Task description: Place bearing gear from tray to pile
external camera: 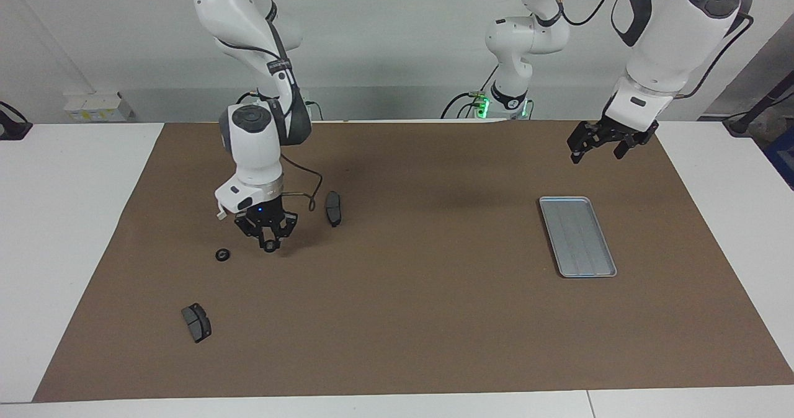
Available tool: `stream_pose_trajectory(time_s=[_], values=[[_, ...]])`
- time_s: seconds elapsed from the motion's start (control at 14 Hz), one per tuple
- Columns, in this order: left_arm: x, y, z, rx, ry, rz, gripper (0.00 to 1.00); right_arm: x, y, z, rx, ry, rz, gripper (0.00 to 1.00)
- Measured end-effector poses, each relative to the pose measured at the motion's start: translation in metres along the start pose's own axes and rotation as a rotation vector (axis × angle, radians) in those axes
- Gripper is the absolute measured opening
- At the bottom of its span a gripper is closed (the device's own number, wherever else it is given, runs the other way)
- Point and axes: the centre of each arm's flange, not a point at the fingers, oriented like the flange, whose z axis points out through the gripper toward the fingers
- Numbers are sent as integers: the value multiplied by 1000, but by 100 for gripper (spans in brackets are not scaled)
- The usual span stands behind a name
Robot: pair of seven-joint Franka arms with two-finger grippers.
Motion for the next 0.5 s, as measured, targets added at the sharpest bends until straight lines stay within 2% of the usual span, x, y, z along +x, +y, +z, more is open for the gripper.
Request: stream_pose_trajectory(time_s=[0.36,0.5], values=[[0,0,0,0,0,0,100,10,4,-17,-6,9,9,97],[0,0,0,0,0,0,100,18,15,-49,-29,-10,27,100]])
